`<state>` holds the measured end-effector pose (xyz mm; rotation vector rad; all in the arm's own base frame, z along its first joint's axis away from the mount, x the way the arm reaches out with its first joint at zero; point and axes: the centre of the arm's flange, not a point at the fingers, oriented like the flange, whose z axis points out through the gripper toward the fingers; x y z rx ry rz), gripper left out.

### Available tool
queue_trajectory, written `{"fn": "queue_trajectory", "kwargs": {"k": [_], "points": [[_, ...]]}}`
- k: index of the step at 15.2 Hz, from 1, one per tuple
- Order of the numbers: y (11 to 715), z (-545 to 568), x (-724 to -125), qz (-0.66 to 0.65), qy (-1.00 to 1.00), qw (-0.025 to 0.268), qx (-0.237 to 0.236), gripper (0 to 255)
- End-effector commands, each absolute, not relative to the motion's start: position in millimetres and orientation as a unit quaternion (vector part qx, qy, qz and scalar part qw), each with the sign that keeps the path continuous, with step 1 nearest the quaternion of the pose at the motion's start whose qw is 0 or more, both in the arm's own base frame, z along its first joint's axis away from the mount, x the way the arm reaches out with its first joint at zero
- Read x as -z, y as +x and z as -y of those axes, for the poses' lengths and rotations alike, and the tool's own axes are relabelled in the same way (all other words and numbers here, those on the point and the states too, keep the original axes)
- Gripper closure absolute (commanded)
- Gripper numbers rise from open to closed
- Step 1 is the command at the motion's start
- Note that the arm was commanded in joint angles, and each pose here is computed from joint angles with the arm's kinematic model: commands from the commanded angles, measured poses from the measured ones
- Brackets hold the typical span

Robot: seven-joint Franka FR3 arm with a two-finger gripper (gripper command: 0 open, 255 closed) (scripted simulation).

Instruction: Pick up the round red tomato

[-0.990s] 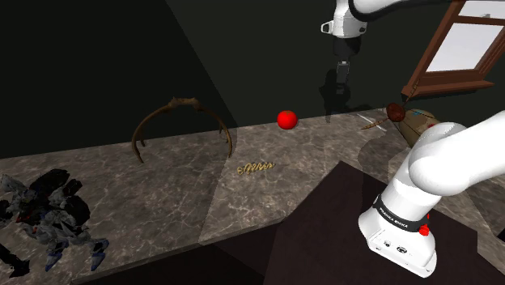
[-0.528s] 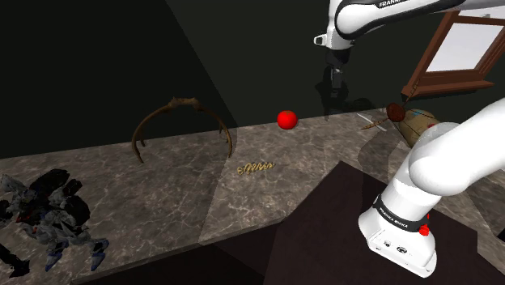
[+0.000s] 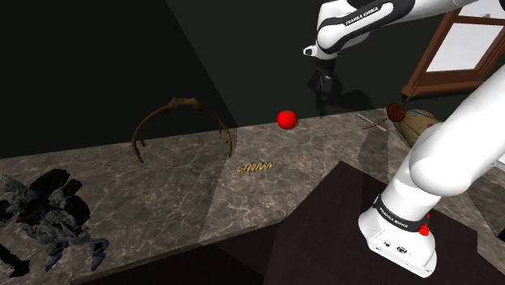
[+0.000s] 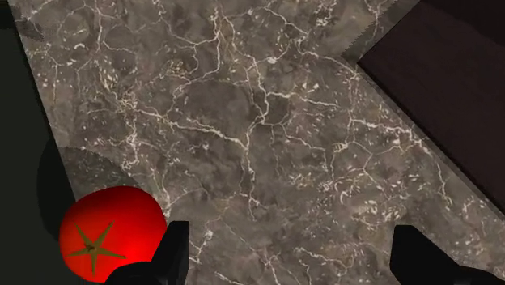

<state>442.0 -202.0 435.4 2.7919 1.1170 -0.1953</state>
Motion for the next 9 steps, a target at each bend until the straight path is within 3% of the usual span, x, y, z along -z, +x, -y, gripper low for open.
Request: {"fn": "queue_trajectory", "kwargs": {"k": [1,9], "points": [[458,214,-421,-0.396,0.914,0.063,0.063,0],[533,258,-366,-0.487,0.87,0.058,0.057,0]]}}
